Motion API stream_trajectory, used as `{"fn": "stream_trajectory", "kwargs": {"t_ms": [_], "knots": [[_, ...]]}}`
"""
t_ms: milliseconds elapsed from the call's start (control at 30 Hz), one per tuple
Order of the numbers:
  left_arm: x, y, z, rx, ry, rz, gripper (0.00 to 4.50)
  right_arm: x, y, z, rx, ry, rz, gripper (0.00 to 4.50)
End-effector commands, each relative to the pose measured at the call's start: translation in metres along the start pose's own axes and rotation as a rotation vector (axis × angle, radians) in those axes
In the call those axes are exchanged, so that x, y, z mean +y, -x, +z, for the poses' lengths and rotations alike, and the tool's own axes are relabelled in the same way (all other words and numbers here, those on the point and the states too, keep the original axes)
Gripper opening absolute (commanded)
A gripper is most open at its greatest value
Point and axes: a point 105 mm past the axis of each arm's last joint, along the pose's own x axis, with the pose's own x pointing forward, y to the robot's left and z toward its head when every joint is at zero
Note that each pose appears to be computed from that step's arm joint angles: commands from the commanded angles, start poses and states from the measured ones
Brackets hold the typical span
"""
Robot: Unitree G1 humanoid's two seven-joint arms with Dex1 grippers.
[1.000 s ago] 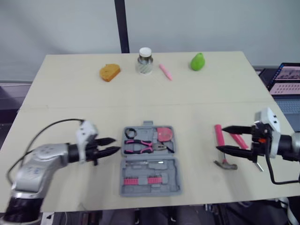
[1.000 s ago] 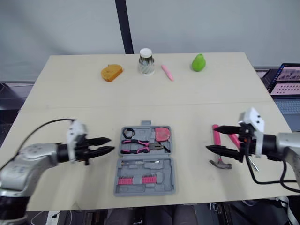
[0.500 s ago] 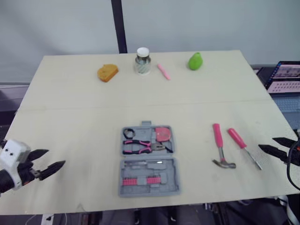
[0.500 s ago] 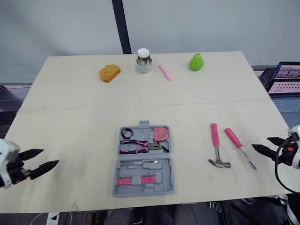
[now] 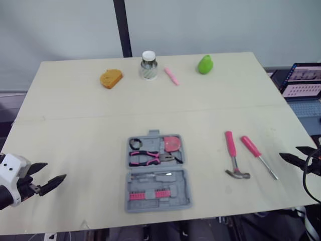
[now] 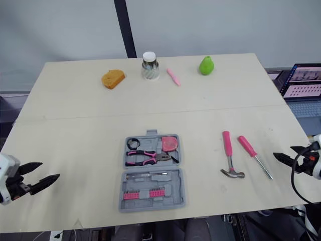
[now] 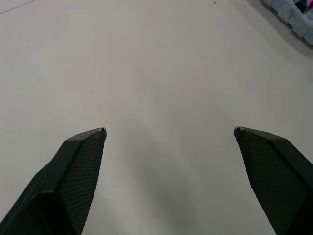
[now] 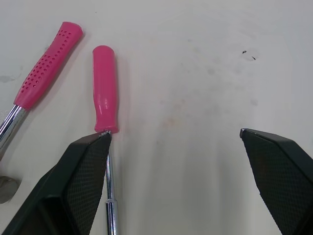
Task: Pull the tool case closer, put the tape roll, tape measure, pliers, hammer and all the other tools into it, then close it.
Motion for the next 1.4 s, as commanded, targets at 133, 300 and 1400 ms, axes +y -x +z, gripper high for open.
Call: {"fn": "stream_trajectory", "kwargs": {"t_ms": [133,300,1400], "knots": [[-0.004,-0.004,0.014,-0.03,-0.036,-0.03,4.48,0.011,0.005,0.023,-0.052,0.034,0.047,4.5],[-0.028,-0.02,0.036,-0.074,-0.092,-0.14,4.48,0.045,-0.001,0.041,-0.083,0.028,0.139,4.5],[-0.239,-0.107,0.11,-0.429,-0.484,-0.916,4.5,0.141,-0.033,-0.005,0.116,-0.129,-0.184,2.64]]}}
